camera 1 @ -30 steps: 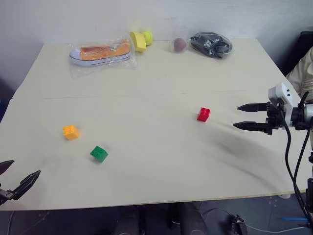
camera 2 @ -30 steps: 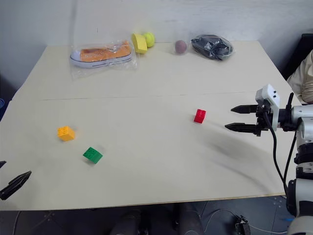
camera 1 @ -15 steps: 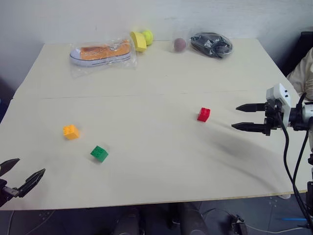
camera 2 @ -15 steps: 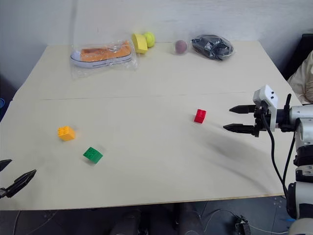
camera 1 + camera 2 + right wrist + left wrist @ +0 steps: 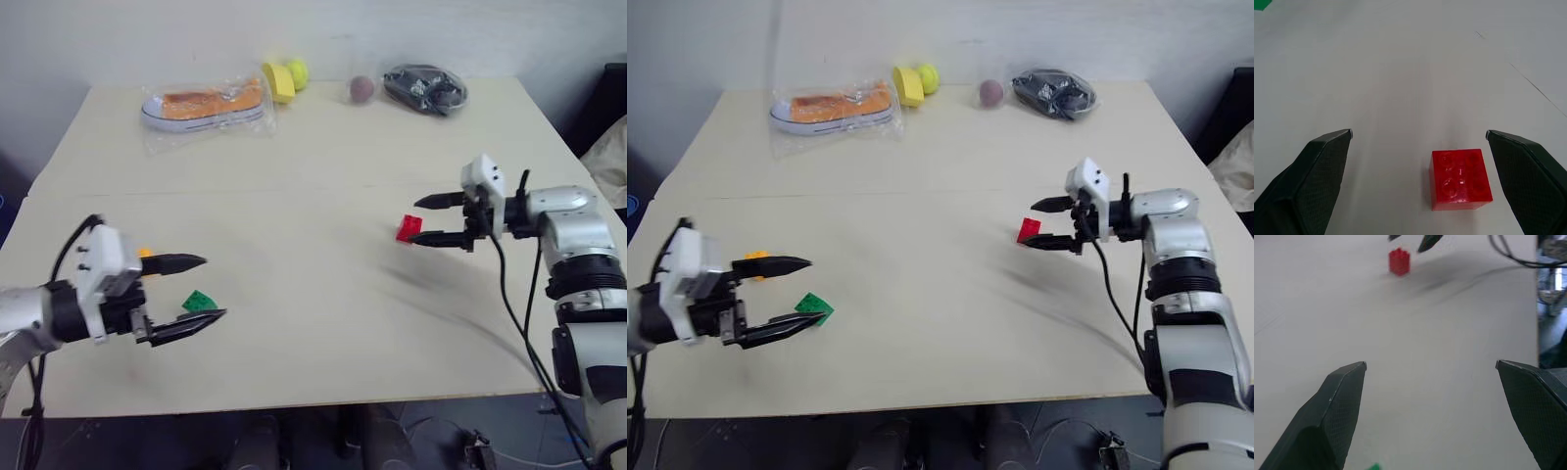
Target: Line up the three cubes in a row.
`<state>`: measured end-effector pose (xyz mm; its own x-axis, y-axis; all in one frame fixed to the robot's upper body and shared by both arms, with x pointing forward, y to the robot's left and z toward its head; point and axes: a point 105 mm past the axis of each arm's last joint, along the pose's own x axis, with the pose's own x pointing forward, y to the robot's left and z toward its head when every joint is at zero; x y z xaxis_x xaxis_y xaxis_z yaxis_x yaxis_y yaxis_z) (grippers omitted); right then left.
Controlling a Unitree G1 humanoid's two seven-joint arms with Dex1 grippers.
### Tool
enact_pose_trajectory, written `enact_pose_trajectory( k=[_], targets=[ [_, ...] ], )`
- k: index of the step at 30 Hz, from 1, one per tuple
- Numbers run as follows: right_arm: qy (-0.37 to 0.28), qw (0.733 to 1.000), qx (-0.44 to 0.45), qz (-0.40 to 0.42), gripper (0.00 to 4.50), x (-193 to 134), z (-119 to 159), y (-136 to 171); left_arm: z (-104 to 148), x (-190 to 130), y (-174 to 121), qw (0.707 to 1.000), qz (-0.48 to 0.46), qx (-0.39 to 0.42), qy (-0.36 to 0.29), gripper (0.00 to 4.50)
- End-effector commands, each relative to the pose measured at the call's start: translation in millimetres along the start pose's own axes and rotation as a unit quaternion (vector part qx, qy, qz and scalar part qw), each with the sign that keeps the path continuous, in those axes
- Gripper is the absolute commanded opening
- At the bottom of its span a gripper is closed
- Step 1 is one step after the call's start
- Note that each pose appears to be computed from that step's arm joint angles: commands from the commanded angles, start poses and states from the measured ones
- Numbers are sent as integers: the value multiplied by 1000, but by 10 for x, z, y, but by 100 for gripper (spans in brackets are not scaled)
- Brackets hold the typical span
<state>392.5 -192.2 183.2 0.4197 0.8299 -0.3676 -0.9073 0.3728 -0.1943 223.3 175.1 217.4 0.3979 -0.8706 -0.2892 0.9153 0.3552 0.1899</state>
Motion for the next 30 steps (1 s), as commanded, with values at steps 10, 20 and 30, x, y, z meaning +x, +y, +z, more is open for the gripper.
enact_pose_trajectory(
  k=[10,20,30],
  targets=[
    [44,998,-3,-34,450,162,-142,-118,348,204,-36,996,-69,59,-21,446],
    [54,998,-2,-45,152,196,-274,-106,459,222,-23,993,-86,78,-26,450],
    [10,986,-76,148,151,-95,-77,703,335,344,-296,974,-206,99,8,450]
  ],
)
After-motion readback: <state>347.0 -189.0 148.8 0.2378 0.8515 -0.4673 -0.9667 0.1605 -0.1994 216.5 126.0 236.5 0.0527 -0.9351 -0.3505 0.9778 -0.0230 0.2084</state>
